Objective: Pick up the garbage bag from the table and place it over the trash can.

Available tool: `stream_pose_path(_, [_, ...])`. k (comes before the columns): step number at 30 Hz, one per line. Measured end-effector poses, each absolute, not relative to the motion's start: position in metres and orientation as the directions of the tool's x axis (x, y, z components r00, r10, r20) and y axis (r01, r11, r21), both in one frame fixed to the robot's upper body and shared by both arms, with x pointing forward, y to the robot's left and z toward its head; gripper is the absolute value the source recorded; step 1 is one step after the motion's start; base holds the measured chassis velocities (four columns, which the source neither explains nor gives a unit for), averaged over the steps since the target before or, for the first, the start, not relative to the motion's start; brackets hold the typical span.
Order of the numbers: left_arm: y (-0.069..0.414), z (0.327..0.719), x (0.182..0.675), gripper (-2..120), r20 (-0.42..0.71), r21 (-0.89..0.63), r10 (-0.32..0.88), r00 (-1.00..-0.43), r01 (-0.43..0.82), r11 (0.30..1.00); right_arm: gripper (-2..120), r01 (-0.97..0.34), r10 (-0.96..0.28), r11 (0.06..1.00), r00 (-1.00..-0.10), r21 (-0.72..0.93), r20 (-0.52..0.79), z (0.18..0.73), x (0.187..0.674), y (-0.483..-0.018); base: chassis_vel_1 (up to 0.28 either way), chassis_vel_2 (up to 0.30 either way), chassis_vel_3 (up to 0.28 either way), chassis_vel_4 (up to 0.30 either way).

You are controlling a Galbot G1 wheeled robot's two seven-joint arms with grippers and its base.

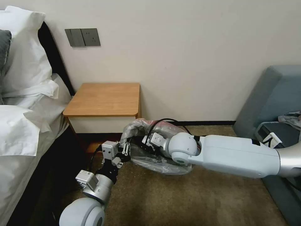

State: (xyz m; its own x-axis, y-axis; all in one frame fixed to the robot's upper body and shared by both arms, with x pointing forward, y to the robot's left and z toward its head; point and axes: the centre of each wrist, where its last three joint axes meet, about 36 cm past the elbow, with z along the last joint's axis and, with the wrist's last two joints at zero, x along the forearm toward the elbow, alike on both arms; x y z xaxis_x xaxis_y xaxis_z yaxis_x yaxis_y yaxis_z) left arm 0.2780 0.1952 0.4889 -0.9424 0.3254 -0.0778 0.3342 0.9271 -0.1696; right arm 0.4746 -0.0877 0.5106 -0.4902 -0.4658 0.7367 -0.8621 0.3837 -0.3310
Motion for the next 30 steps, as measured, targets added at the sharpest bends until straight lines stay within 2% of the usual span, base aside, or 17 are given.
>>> stream_pose_path(16, [0.197,0.47,0.286,7,-0.031,-0.194,0.312,-0.95,0.312,0.93,0,-0.882,-0.548,0.391,-0.453,-0.264,0.703,0.54,0.447,-0.093,0.0,0.0,0.0,0.0])
stream_pose_path(30, [0.198,0.45,0.292,7,0.014,-0.209,0.303,-0.953,0.293,0.933,0,-0.87,-0.562,0.425,-0.469,-0.249,0.681,0.555,0.437,-0.11,0.0,0.0,0.0,0.0])
